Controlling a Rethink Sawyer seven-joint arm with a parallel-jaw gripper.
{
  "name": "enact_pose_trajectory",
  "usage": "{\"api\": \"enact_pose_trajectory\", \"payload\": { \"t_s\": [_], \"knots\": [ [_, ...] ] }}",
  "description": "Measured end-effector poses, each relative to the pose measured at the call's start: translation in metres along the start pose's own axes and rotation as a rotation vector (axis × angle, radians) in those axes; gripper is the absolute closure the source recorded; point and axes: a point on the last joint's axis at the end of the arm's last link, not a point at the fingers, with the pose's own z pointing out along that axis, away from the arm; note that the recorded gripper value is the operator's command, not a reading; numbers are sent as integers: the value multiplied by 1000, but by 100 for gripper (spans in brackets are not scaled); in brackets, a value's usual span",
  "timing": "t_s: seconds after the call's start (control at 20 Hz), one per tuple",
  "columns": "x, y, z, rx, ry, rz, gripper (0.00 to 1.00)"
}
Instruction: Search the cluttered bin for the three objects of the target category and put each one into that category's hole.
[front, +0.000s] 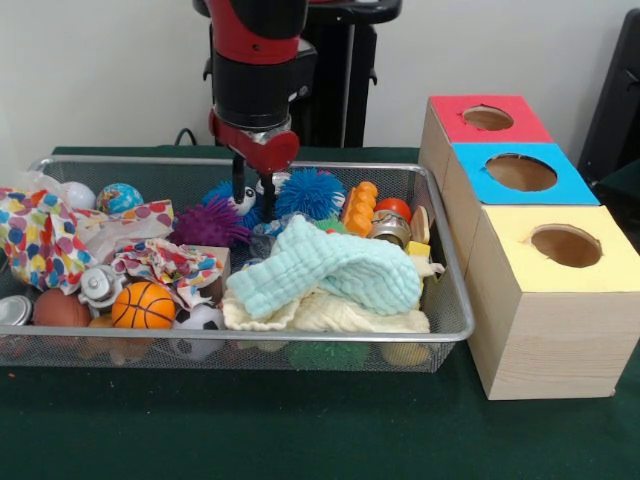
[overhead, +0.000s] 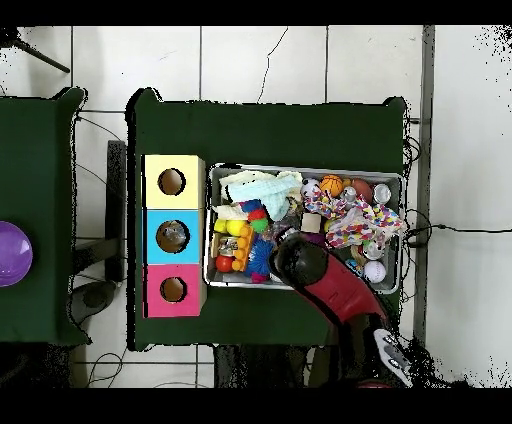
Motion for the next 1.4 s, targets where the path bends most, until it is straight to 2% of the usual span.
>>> {"api": "enact_pose_trajectory", "payload": {
  "t_s": [0.2, 0.5, 0.7, 1.0, 1.4],
  "knots": [
    [-15, -12, 1, -8, 10, 74, 0],
    [-24, -21, 2, -14, 24, 147, 0],
    [-18, -22, 4, -14, 46, 192, 0],
    [-7, -20, 5, -12, 68, 224, 0],
    [12, -4, 9, -28, 111, 260, 0]
  ]
}}
